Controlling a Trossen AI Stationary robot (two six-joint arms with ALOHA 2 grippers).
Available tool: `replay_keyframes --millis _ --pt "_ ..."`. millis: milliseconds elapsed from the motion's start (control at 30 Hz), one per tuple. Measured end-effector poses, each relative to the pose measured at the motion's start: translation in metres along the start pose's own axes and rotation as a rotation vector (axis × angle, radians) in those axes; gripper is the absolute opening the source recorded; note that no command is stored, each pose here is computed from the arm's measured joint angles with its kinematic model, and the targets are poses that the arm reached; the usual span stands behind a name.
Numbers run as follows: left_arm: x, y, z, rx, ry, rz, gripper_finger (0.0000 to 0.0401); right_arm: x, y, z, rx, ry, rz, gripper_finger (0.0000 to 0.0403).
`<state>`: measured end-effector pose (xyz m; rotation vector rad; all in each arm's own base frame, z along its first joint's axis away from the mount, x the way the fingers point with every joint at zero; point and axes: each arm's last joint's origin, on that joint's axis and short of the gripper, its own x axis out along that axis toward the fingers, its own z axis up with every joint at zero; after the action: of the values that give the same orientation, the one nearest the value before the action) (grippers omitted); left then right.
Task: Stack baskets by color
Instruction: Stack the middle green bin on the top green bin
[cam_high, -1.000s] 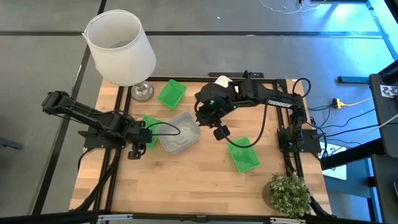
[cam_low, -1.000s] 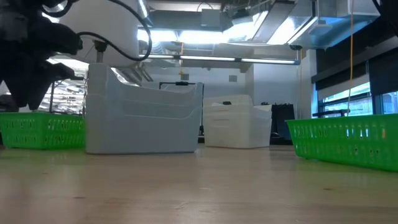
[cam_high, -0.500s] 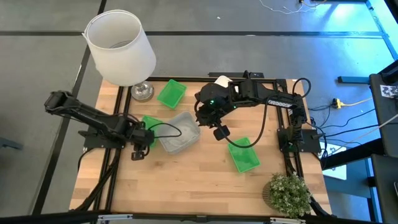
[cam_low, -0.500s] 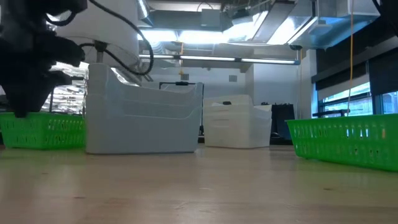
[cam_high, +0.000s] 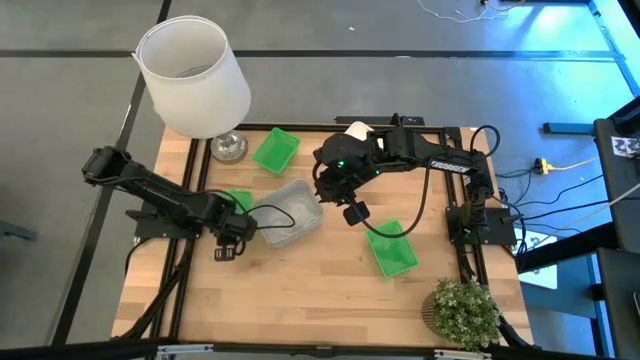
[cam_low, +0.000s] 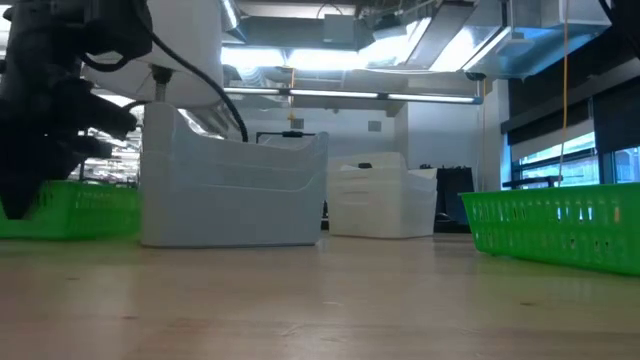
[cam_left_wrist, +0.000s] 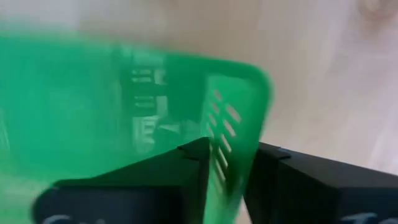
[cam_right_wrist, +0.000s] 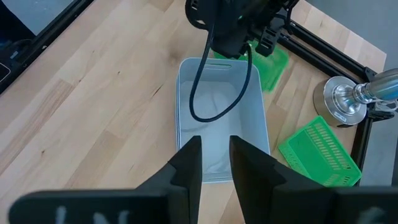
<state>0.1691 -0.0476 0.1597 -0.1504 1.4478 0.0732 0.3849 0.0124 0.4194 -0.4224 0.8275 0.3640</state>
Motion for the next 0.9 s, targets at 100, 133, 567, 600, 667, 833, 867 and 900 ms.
replay_keyframes --millis 100,133,567,600,667,833,867,900 --pt "0.002 -0.001 0.001 -0.023 0.02 -0.025 0.0016 0.0 0.0 0.0 0.0 0.0 0.0 0.0083" --pt "0.002 -0.001 0.001 -0.032 0.019 -0.025 0.0009 0.0 0.0 0.0 0.0 0.001 0.0 0.0083" --pt "-0.059 -0.01 0.025 -0.038 -0.032 0.041 0.0 0.0 0.0 0.0 0.0 0.001 0.001 0.0083" --pt "-0.066 -0.01 0.027 -0.028 -0.043 0.056 0.0 0.0 0.0 0.0 0.0 0.002 0.001 0.0083" --pt "-0.081 -0.01 0.03 -0.019 -0.049 0.092 0.0 0.0 0.0 0.0 0.0 0.001 0.001 0.0083" --pt "-0.116 -0.01 0.034 0.006 -0.074 0.158 0.0 0.0 0.0 0.0 0.0 0.002 0.001 0.0083" --pt "-0.123 -0.01 0.036 0.018 -0.093 0.162 0.0 0.0 0.0 0.0 0.0 0.002 0.0 0.0083" --pt "-0.128 -0.011 0.038 0.034 -0.117 0.163 0.0 0.0 0.0 0.0 0.0 0.002 0.001 0.0083"
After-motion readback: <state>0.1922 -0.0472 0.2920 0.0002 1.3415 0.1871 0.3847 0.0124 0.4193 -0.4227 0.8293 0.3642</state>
